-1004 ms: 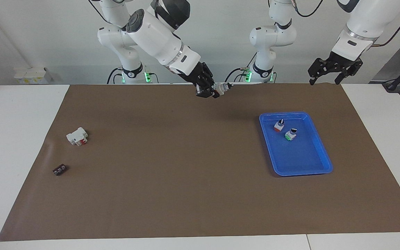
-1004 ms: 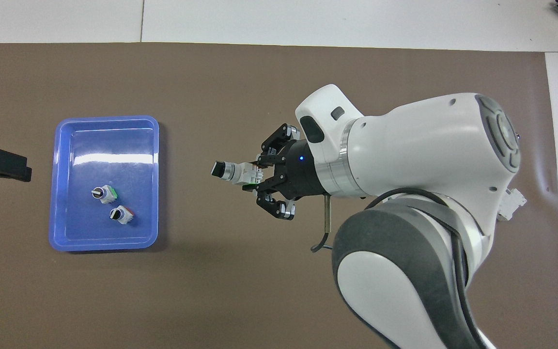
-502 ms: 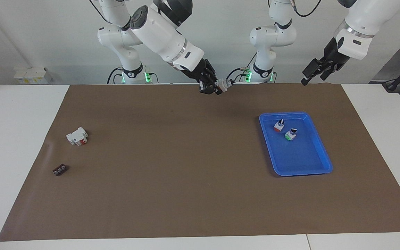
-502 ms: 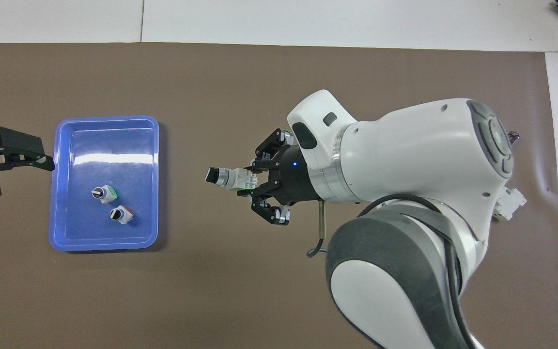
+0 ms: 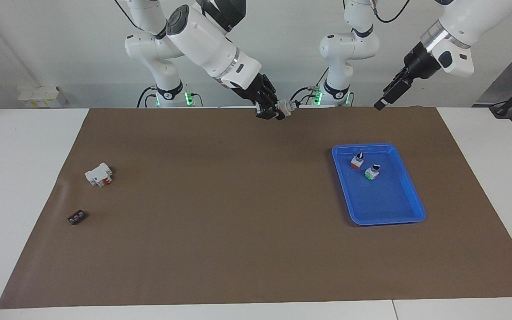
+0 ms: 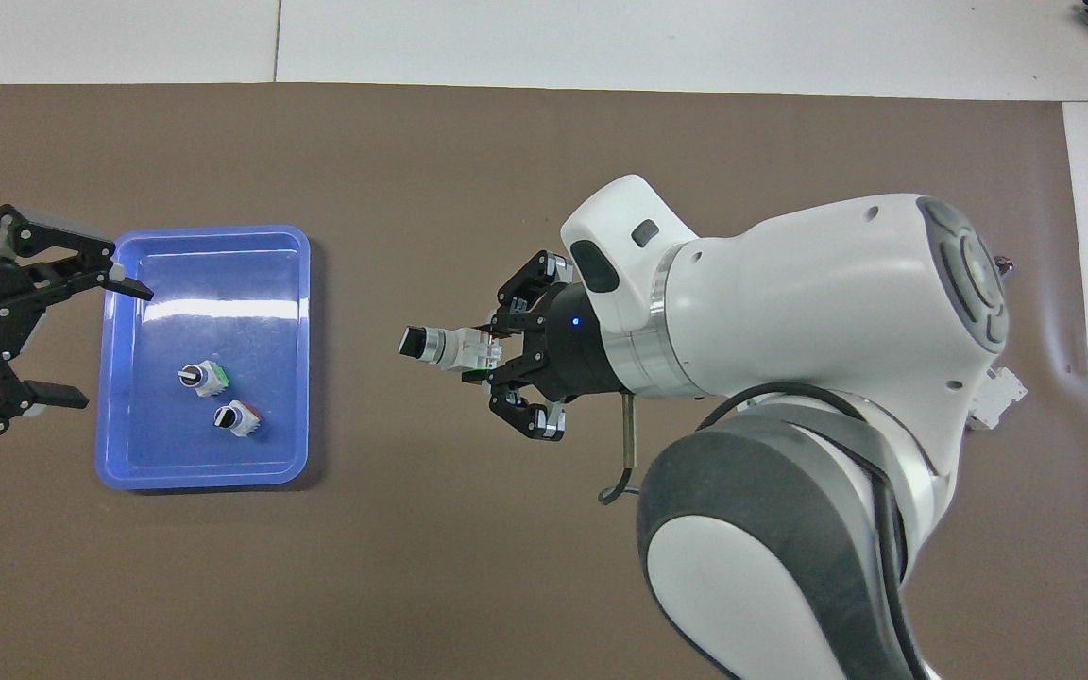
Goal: Turn and place switch with both arms
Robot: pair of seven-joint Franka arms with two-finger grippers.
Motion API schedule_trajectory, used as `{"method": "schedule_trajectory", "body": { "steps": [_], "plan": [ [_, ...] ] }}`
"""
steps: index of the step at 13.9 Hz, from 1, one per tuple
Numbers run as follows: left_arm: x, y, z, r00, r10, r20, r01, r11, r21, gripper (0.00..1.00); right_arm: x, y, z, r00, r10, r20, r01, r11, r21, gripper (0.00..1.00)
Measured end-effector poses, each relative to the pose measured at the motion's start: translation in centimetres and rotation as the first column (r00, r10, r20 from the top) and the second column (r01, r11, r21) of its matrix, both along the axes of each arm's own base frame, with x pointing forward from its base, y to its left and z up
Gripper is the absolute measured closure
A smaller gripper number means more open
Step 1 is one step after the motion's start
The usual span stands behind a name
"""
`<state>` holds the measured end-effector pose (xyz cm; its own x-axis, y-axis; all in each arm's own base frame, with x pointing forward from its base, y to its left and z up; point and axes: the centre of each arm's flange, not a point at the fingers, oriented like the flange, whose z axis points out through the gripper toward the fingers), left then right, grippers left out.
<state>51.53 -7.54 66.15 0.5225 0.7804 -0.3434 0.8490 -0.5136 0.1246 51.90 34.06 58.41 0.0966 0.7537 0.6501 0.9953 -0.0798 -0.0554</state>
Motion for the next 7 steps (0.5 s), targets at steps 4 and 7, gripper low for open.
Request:
{"method": "schedule_trajectory", "body": {
  "steps": [4, 7],
  "plan": [
    [-0.6, -3.4, 0.1, 0.933, 0.323, -0.157, -0.321, 0.946, 0.038, 0.00, -0.3, 0.3, 0.1, 1.000, 0.003, 0.000, -0.003, 1.000, 0.001, 0.67],
    [-1.0, -5.8, 0.3, 0.805, 0.517, -0.289, -0.528, 0.848, 0.046, 0.00, -0.8, 1.3, 0.3, 1.000, -0.005, -0.006, 0.005, 1.000, 0.006, 0.67]
  ]
}}
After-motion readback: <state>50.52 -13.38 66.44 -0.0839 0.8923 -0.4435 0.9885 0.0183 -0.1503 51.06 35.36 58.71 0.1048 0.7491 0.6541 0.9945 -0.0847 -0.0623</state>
